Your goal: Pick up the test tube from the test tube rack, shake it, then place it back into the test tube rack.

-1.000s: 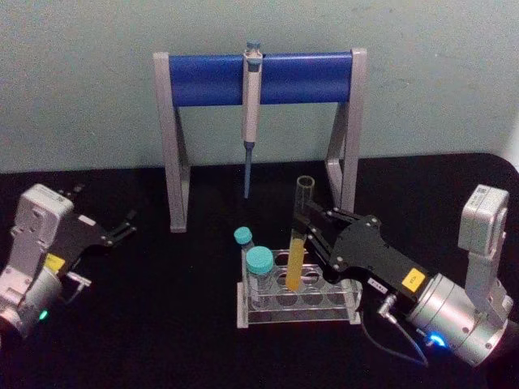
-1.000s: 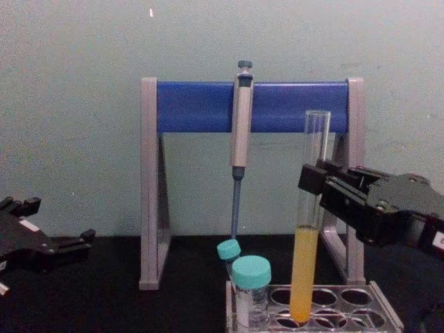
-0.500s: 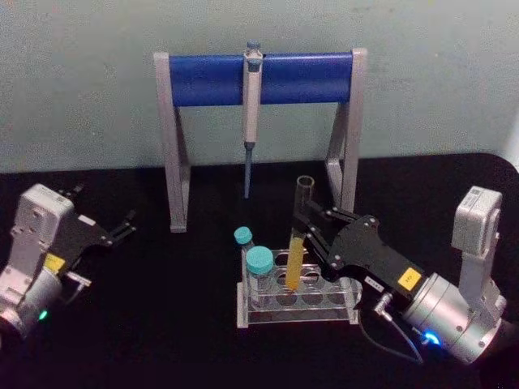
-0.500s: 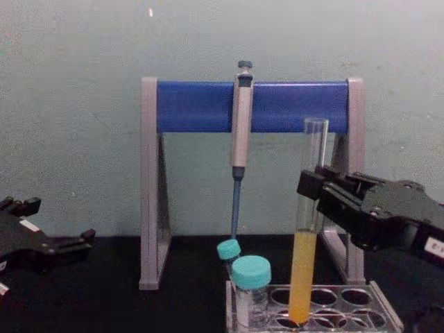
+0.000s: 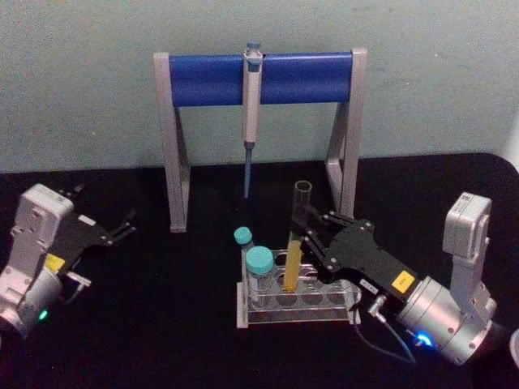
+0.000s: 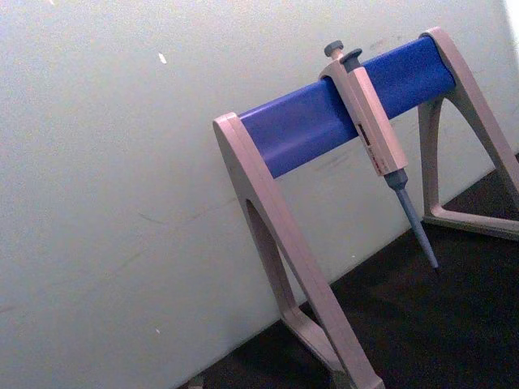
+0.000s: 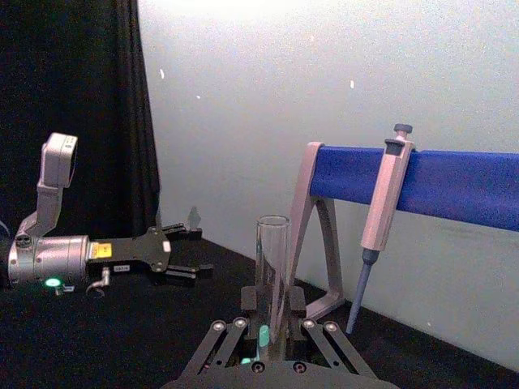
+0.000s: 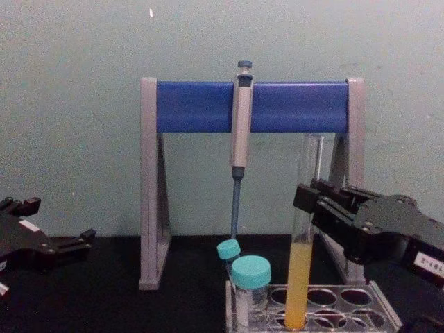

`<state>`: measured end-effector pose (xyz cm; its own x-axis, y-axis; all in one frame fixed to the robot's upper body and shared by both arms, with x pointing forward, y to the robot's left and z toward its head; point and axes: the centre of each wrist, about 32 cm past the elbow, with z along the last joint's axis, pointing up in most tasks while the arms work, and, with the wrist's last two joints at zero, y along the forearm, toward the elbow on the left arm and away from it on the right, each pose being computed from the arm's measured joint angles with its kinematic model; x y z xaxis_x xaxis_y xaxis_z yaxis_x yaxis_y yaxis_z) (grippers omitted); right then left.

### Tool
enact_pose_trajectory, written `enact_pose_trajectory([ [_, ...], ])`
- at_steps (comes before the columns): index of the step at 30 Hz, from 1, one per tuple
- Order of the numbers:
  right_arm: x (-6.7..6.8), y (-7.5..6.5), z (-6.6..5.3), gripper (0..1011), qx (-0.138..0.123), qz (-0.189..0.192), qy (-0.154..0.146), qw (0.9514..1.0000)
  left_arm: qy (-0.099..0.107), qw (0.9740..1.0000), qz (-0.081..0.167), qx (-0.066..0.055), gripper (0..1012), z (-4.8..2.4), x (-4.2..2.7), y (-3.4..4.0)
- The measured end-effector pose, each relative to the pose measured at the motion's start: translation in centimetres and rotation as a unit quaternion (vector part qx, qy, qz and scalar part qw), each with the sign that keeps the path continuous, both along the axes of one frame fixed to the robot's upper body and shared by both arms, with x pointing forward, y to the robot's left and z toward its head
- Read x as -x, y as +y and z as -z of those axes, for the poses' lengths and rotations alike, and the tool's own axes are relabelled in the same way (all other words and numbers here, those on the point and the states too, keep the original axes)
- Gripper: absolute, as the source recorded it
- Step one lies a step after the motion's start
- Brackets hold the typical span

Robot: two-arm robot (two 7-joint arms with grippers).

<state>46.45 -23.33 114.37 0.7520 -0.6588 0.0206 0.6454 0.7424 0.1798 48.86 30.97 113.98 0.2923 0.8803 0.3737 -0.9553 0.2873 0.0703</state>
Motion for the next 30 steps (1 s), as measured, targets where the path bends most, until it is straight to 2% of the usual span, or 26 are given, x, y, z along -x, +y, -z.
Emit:
enact_pose_trajectory([
  [30,-0.6,0.8,2.5,220,0.027,0.006,0.019,0.9995,0.000,1.0000,0.000,0.000,1001,0.00,0.00,0.00],
])
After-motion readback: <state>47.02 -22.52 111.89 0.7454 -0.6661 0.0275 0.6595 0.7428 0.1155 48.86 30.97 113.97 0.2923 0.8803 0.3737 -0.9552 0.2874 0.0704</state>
